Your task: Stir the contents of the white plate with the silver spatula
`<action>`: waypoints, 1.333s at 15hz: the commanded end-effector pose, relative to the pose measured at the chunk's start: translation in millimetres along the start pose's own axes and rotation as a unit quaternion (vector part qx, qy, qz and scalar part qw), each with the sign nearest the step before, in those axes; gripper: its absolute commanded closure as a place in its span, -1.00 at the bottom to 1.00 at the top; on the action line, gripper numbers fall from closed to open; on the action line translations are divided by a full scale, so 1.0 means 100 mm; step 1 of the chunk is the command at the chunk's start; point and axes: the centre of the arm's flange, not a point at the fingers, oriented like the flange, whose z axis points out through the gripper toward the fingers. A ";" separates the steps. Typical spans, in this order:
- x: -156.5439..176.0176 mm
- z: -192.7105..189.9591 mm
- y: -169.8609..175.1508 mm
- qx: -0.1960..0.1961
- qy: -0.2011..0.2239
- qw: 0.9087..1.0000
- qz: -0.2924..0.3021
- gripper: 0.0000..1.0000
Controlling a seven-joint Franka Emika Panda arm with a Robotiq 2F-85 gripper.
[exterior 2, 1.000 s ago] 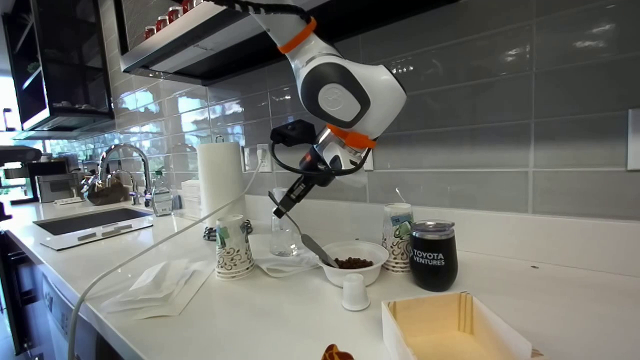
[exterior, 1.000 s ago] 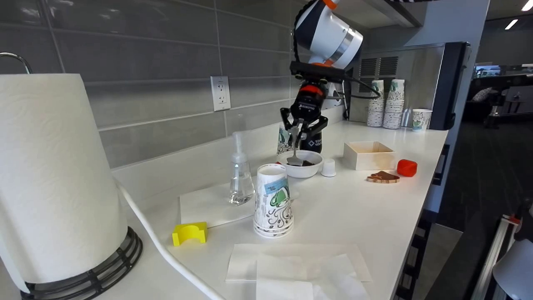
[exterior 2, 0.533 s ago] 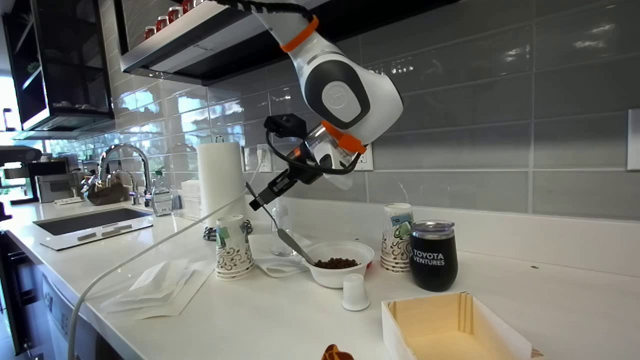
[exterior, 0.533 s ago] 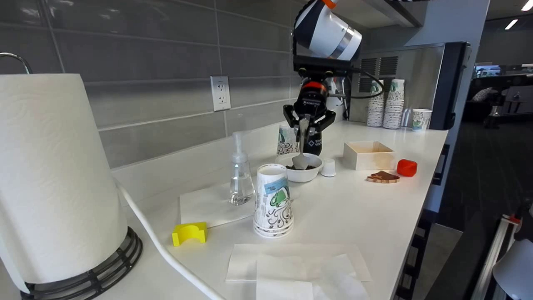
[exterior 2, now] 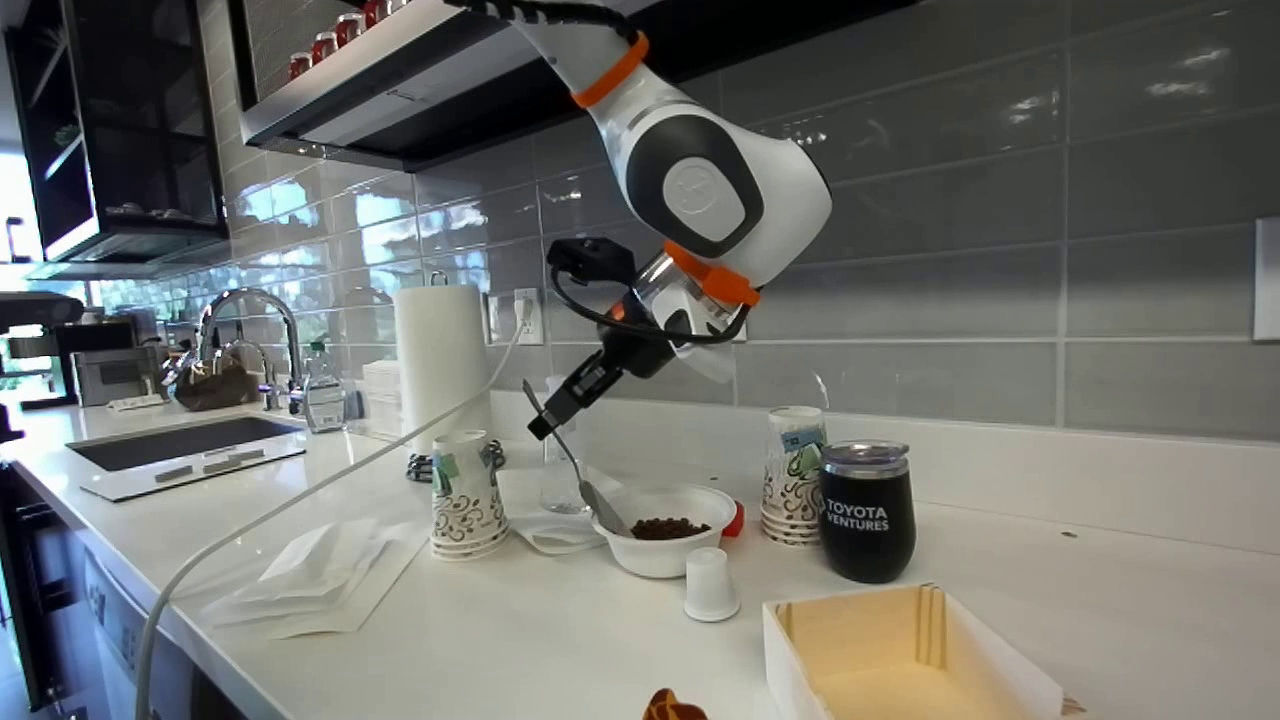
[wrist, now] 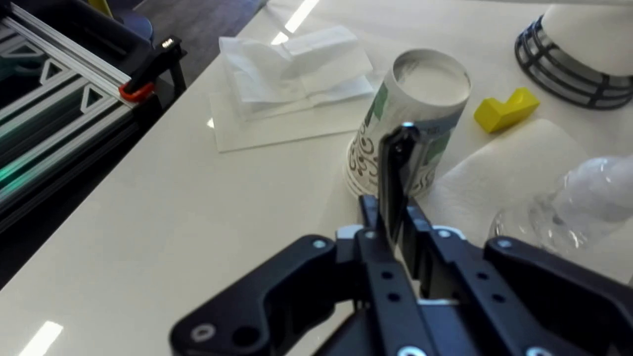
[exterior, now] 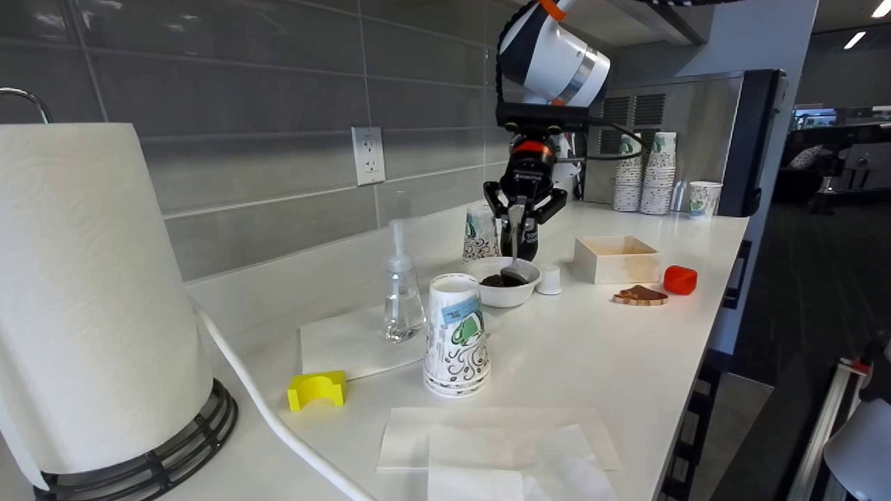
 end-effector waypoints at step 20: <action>-0.09 0.14 -0.15 -0.005 -0.011 0.999 -0.040 0.93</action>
